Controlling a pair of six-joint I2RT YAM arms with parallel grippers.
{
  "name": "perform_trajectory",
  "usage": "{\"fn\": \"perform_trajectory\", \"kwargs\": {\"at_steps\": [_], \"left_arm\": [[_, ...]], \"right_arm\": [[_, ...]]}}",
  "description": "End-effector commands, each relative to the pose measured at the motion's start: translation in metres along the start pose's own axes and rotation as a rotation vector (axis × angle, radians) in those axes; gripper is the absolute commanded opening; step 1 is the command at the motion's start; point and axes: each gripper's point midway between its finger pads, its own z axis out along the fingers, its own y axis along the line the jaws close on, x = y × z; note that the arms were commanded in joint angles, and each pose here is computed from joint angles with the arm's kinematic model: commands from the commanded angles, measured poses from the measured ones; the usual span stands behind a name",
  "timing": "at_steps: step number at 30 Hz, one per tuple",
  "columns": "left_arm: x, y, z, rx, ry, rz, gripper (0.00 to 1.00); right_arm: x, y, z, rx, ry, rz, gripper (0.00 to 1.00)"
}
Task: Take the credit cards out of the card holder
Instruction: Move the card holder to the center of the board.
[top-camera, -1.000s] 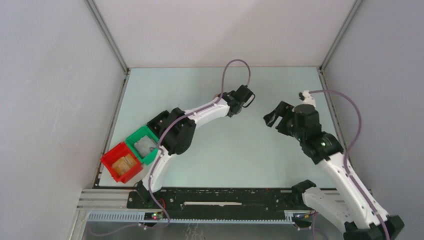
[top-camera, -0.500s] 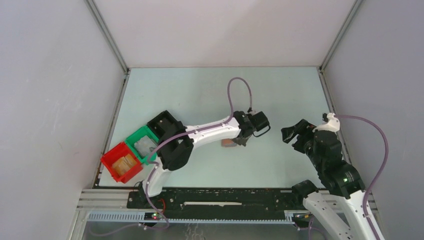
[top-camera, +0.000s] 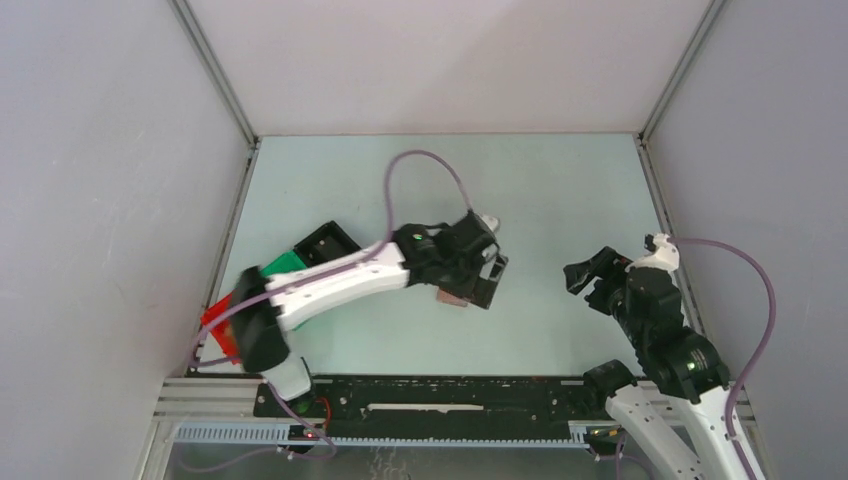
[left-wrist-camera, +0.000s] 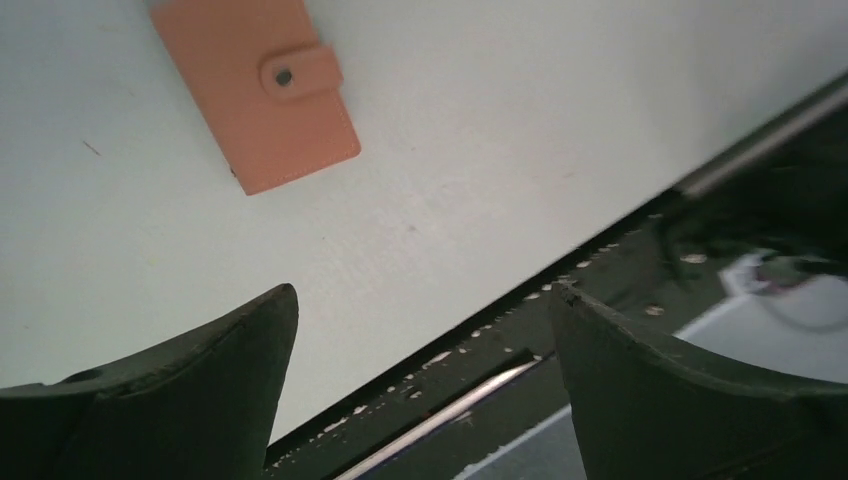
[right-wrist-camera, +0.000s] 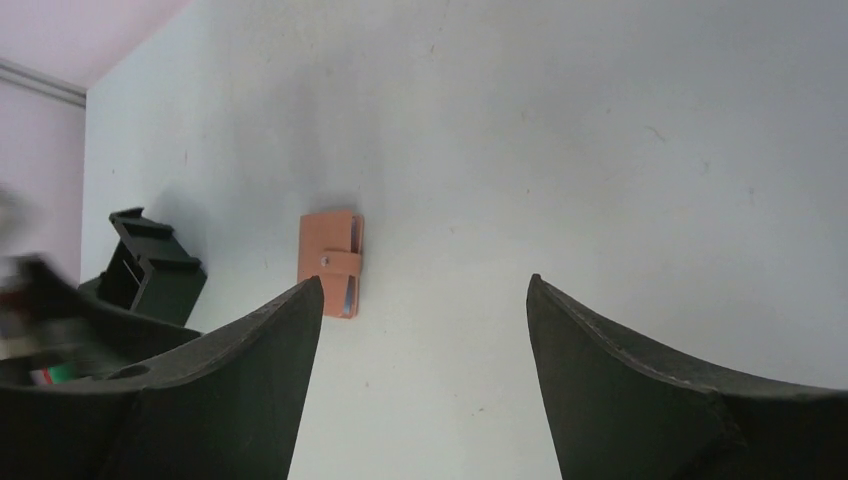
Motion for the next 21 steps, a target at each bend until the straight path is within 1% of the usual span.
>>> {"fn": "perform_trajectory", "kwargs": {"at_steps": [1, 3, 5, 8, 11, 16, 21], "left_arm": [[-0.044, 0.015, -0.067, 0.144, -0.231, -0.1, 1.0], [-0.055, 0.039, -0.077, 0.141, -0.3, -0.182, 0.99], [-0.058, 0.062, -0.079, 0.123, -0.341, -0.232, 0.99], [-0.05, 0.092, -0.065, 0.033, -0.337, -0.236, 0.98], [-0.042, 0.109, -0.047, -0.044, -0.328, -0.239, 0.97], [-0.031, 0.114, -0.027, -0.005, -0.227, -0.315, 0.97], [-0.019, 0.124, -0.011, 0.061, -0.195, -0.437, 0.96]], "right_arm": [[0.009, 0.028, 0.018, -0.088, 0.078, 0.019, 0.83], [0.021, 0.051, 0.026, -0.175, 0.156, -0.012, 0.8], [0.037, 0.061, 0.038, -0.166, 0.236, -0.047, 0.8], [0.067, 0.078, 0.056, -0.111, 0.359, -0.154, 0.77], [0.101, 0.101, 0.072, -0.085, 0.461, -0.273, 0.74], [0.138, 0.129, 0.109, -0.047, 0.53, -0.426, 0.62], [0.167, 0.14, 0.137, 0.028, 0.58, -0.506, 0.61]]}}
